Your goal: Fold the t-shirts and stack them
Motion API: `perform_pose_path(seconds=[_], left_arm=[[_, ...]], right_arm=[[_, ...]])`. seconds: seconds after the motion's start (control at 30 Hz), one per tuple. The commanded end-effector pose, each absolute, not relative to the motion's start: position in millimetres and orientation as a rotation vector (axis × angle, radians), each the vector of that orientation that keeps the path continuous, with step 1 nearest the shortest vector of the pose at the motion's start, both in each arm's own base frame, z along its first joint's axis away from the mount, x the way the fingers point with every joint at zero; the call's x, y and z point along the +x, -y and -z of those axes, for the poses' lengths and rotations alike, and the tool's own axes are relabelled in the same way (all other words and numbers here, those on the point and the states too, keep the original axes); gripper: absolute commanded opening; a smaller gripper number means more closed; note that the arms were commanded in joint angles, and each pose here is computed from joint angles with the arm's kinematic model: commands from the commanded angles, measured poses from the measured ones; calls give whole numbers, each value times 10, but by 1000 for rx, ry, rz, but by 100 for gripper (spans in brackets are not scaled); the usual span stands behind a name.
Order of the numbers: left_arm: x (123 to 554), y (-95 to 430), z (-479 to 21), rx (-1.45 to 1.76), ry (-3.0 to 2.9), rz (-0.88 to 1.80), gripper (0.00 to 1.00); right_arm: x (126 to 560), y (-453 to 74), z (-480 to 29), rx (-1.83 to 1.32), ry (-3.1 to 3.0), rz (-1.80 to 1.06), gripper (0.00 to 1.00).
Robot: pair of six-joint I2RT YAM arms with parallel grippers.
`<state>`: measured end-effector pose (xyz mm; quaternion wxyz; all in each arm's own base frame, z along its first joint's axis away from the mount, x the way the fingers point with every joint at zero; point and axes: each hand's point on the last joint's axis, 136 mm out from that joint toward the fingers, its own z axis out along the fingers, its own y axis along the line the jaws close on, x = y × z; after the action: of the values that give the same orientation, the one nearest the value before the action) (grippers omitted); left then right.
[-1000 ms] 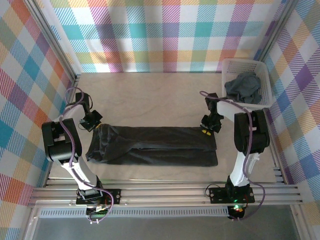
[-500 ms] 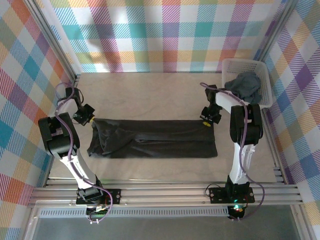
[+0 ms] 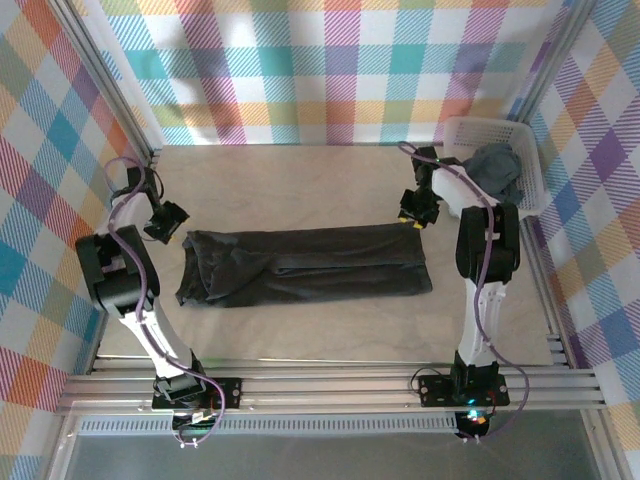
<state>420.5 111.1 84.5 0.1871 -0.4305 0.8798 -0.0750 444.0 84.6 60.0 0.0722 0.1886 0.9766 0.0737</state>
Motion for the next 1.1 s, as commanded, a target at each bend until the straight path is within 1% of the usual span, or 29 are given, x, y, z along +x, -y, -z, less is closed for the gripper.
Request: perform_pose_path(seconds=[0.0, 0.1, 0.2, 0.27, 0.47, 0.63, 0.7, 0.83, 0.9, 0.93, 1.07], left_arm=[[4061, -767, -1381, -1047, -2417, 220, 51], [3965, -197, -1240, -865, -2523, 323, 51], [3861, 257, -992, -737, -2626, 403, 49], [3817, 418, -900, -683, -2667, 424, 49], [3671, 492, -631, -640, -2775, 390, 48], [3626, 544, -511, -612, -2796, 387, 43], [3625, 552, -486, -614, -2803, 388, 34], [3579, 563, -558, -614, -2798, 382, 11], [3526, 583, -644, -635, -2789, 385, 2], [3491, 600, -689, -655, -2785, 385, 0], [3284, 729, -846, -759, -2768, 389, 0]], right_arm=[[4319, -1051, -1150, 443, -2854, -373, 41], [4148, -1464, -1330, 331, -2822, -651, 46], [3903, -1777, -1410, 236, -2861, -750, 46], [3772, -1917, -1446, 205, -2873, -787, 46], [3570, -2130, -1620, 181, -2853, -873, 46], [3465, -2220, -1688, 145, -2857, -901, 46], [3425, -2230, -1686, 147, -2860, -906, 46], [3382, -2191, -1665, 162, -2860, -888, 45], [3370, -2173, -1657, 162, -2861, -877, 45], [3370, -2166, -1657, 164, -2860, -874, 45], [3368, -2151, -1629, 163, -2863, -857, 45]])
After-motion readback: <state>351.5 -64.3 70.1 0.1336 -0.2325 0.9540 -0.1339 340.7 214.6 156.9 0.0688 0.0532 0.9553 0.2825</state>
